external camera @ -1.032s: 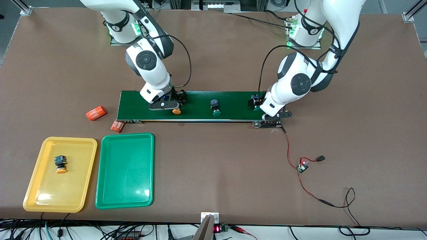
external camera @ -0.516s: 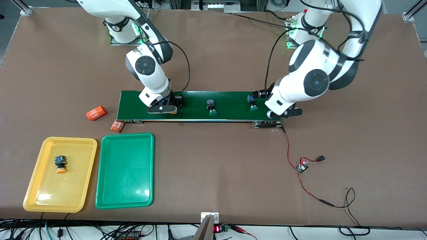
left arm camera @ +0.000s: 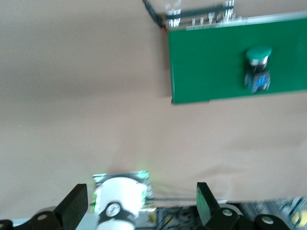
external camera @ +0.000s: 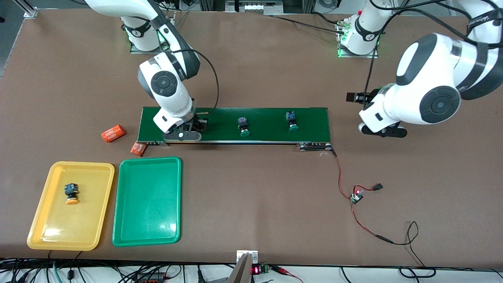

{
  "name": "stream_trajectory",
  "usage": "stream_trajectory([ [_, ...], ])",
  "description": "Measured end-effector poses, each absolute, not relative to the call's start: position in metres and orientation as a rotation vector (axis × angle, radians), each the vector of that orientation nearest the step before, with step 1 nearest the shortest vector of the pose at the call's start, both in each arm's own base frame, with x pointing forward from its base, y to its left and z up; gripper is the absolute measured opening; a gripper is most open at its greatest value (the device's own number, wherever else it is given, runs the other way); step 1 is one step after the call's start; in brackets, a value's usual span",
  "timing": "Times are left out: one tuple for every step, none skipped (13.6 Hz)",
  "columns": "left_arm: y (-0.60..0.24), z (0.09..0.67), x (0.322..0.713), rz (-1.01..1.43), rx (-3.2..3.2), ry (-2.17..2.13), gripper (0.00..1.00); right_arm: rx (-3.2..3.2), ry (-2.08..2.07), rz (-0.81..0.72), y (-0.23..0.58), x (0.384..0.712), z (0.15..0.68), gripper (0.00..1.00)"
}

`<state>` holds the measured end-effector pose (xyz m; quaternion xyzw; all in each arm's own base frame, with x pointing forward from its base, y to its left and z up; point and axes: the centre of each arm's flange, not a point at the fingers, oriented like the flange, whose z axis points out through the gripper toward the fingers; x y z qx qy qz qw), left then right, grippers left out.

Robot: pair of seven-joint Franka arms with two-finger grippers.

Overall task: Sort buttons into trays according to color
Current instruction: 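Carry the yellow button to the yellow tray while the left gripper withdraws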

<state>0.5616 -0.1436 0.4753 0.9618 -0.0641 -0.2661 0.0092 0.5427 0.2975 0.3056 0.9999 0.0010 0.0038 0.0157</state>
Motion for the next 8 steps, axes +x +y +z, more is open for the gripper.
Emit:
stream_trajectory([
  [-0.131, 0.49, 0.559, -0.807, 2.998, -0.239, 1.0, 3.1, 0.005, 0.022, 0.286, 0.556, 0.321, 0.41],
  [-0.118, 0.506, 0.558, -0.754, 3.002, -0.252, 1.0, 3.093, 0.009, 0.033, 0.268, 0.571, 0.332, 0.41],
  [-0.104, 0.524, 0.558, -0.672, 3.017, -0.236, 1.0, 3.087, 0.022, 0.041, 0.24, 0.587, 0.337, 0.41],
  [-0.089, 0.543, 0.56, -0.55, 3.037, -0.209, 1.0, 3.081, 0.048, 0.04, 0.203, 0.604, 0.338, 0.41],
  [-0.075, 0.559, 0.561, -0.404, 3.053, -0.2, 1.0, 3.074, 0.09, 0.027, 0.157, 0.619, 0.335, 0.41],
  [-0.063, 0.57, 0.559, -0.28, 3.06, -0.215, 1.0, 3.069, 0.145, 0.003, 0.107, 0.631, 0.328, 0.41],
  [-0.054, 0.575, 0.554, -0.186, 3.065, -0.233, 1.0, 3.064, 0.198, -0.025, 0.058, 0.639, 0.319, 0.41],
  [-0.046, 0.578, 0.548, -0.124, 3.091, -0.243, 1.0, 3.06, 0.238, -0.049, 0.013, 0.643, 0.307, 0.41],
])
